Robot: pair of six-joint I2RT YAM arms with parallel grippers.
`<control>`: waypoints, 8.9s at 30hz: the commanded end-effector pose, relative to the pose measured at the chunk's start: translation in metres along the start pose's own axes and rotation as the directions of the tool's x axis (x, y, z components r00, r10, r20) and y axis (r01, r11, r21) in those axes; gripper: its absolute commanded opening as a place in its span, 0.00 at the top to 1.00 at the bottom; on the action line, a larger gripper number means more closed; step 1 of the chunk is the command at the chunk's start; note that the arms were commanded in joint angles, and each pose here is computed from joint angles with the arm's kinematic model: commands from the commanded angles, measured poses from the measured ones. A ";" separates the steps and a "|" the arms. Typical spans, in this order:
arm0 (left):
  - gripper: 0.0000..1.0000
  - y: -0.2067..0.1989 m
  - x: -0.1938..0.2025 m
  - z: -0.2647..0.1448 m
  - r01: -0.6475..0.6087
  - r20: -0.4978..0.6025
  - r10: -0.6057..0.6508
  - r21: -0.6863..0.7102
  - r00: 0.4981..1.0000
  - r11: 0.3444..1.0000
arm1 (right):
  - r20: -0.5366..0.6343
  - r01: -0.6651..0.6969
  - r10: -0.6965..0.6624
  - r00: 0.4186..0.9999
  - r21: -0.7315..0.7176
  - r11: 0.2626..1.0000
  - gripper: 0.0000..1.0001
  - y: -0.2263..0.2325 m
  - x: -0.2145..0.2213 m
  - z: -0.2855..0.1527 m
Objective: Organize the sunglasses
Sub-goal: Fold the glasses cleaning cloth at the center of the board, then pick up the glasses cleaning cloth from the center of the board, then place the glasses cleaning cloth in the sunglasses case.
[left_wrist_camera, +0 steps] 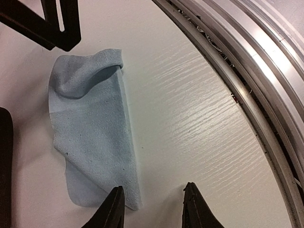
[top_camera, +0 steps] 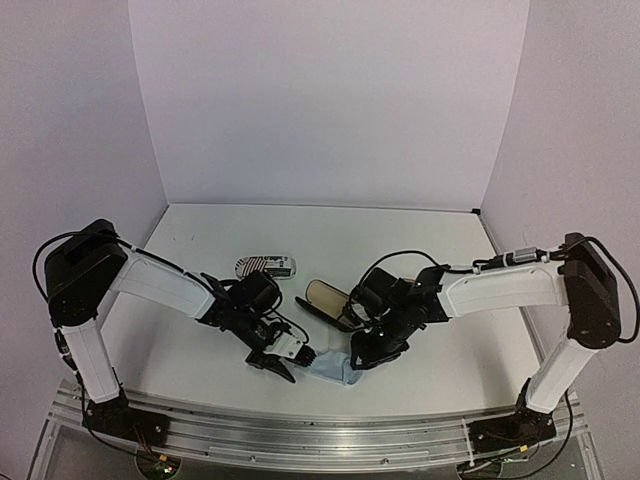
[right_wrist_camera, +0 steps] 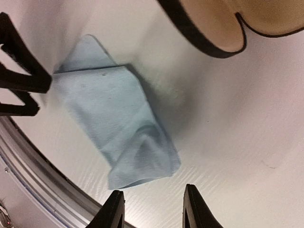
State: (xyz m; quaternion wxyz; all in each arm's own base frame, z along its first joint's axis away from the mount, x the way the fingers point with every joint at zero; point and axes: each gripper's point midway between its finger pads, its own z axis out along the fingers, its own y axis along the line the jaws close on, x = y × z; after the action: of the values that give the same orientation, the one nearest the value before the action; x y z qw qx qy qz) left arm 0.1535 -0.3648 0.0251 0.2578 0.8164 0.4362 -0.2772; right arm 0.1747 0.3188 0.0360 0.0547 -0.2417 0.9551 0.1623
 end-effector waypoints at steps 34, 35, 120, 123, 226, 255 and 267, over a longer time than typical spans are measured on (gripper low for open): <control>1.00 0.010 0.019 0.009 -0.132 -0.099 0.120 -0.117 0.988 0.984 | 0.011 -0.038 0.038 0.999 -0.013 0.999 1.00 0.025 0.014 0.028; 1.00 0.014 0.018 0.007 -0.112 -0.104 0.099 -0.127 0.990 0.986 | 0.023 -0.043 0.044 0.999 -0.021 0.999 1.00 0.024 0.011 0.024; 1.00 0.023 0.006 -0.065 0.357 -0.323 -0.360 -0.072 0.875 0.931 | 0.359 0.377 -0.331 0.873 -0.064 0.924 0.48 0.034 -0.043 -0.067; 1.00 0.015 0.005 -0.067 0.387 -0.332 -0.379 -0.045 0.864 0.921 | 0.613 0.568 -0.459 0.643 0.020 0.823 0.24 0.060 -0.047 -0.104; 1.00 0.116 -0.005 -0.094 0.177 -0.199 -0.222 -0.221 0.955 0.959 | 0.615 0.397 -0.478 0.627 0.275 0.876 1.00 0.058 -0.089 -0.086; 1.00 0.196 0.012 -0.079 -0.112 -0.215 0.029 -0.385 0.976 0.916 | 0.532 0.338 -0.517 0.671 0.401 0.851 1.00 -0.015 -0.145 -0.061; 1.00 0.156 0.036 -0.056 -0.059 -0.221 -0.005 -0.278 0.975 0.959 | 0.493 0.412 -0.486 0.722 0.259 0.874 1.00 -0.005 -0.121 -0.024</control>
State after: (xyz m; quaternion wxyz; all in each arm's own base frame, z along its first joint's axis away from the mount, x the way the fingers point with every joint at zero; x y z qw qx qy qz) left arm 0.3209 -0.3821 0.0680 0.3261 0.7982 0.4951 -0.1069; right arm 0.2901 0.3504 0.0813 0.3832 -0.4033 0.8240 0.1071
